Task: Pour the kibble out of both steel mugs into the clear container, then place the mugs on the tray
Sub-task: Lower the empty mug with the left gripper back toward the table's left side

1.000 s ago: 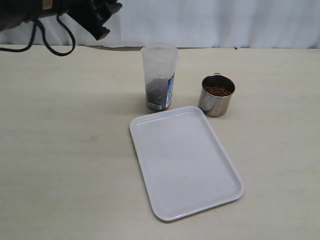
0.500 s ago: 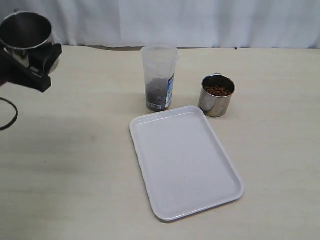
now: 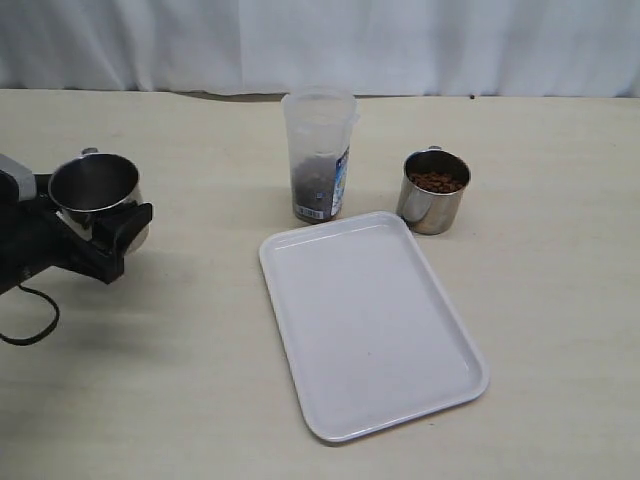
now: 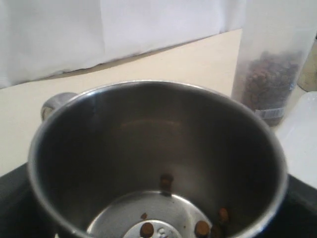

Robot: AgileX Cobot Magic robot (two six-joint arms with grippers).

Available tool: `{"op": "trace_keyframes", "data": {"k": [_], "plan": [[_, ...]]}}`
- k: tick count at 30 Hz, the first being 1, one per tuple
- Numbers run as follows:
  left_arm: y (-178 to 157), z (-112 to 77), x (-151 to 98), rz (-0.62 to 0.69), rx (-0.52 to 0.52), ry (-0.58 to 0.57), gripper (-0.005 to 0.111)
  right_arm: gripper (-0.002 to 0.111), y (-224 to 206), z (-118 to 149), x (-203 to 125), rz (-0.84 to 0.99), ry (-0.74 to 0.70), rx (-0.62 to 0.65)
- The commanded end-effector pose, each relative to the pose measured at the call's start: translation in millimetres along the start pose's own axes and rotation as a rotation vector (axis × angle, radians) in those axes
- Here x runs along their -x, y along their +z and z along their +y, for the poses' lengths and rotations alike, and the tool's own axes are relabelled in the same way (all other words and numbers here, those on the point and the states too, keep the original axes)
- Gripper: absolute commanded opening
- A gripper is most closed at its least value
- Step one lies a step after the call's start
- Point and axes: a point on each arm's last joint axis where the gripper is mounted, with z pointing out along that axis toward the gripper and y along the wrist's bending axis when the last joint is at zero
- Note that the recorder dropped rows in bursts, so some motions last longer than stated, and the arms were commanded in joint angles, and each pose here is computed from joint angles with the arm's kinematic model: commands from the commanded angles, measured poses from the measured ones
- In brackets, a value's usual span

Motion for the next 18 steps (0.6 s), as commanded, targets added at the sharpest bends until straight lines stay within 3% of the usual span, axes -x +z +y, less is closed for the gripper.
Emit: {"op": "trace_keyframes", "data": {"k": [1, 3, 14, 18], "plan": [[17.7, 3.9, -9.7, -0.010, -0.063, -0.031, 0.000, 0.005, -0.1, 0.0, -1.0, -0.001, -0.005, 0.002], [21.4, 2.1, -15.6, 0.005, -0.101, -0.028, 0.000, 0.005, -0.1, 0.0, -1.0, -0.001, -0.005, 0.002], [27.0, 5.6, -18.1, 0.006, -0.097, -0.028, 0.000, 0.005, -0.1, 0.0, -1.0, -0.001, -0.005, 0.002], [35.6, 9.0, -29.2, 0.037, -0.102, -0.066, 0.000, 0.005, -0.1, 0.0, -1.0, -0.001, -0.005, 0.002]]}}
